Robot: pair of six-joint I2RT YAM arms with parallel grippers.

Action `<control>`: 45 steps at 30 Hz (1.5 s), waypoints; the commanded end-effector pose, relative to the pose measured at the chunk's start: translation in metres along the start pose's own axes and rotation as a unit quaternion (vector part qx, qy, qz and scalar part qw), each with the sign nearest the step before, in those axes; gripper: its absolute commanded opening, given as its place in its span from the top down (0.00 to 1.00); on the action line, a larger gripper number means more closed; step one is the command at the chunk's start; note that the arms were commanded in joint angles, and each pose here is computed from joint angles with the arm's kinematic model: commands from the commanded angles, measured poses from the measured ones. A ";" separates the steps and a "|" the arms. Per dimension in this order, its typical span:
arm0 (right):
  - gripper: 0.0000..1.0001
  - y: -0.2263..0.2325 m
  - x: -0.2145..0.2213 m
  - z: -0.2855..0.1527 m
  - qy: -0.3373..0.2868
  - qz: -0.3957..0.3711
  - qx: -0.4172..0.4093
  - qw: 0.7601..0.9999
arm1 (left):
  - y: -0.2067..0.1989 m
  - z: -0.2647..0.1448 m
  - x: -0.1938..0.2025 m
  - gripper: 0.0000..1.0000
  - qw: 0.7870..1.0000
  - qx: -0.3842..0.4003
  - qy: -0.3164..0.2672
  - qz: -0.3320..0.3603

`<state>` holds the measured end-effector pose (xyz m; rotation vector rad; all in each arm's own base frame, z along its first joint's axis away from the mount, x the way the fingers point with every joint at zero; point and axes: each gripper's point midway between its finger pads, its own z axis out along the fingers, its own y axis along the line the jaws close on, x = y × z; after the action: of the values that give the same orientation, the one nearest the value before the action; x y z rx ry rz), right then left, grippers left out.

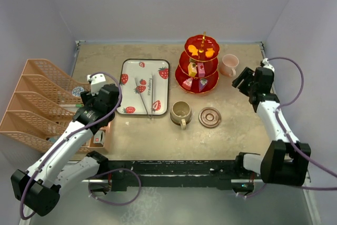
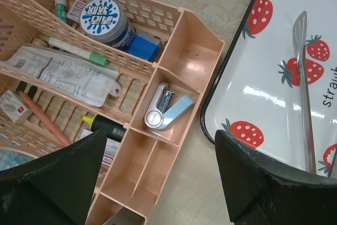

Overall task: Serve the afternoon tea
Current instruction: Move the cup to the center of the board.

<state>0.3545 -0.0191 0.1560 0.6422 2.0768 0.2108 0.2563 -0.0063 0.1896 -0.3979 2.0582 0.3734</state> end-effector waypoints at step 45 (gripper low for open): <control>0.54 0.034 -0.034 0.169 0.016 -0.350 -0.077 0.933 | -0.006 -0.002 -0.018 0.14 1.000 0.008 -0.018 -0.009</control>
<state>0.5056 -0.0293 0.0853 -0.1950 2.2204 -0.0169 0.2578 -0.0095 0.1842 -0.3831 2.0818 0.3720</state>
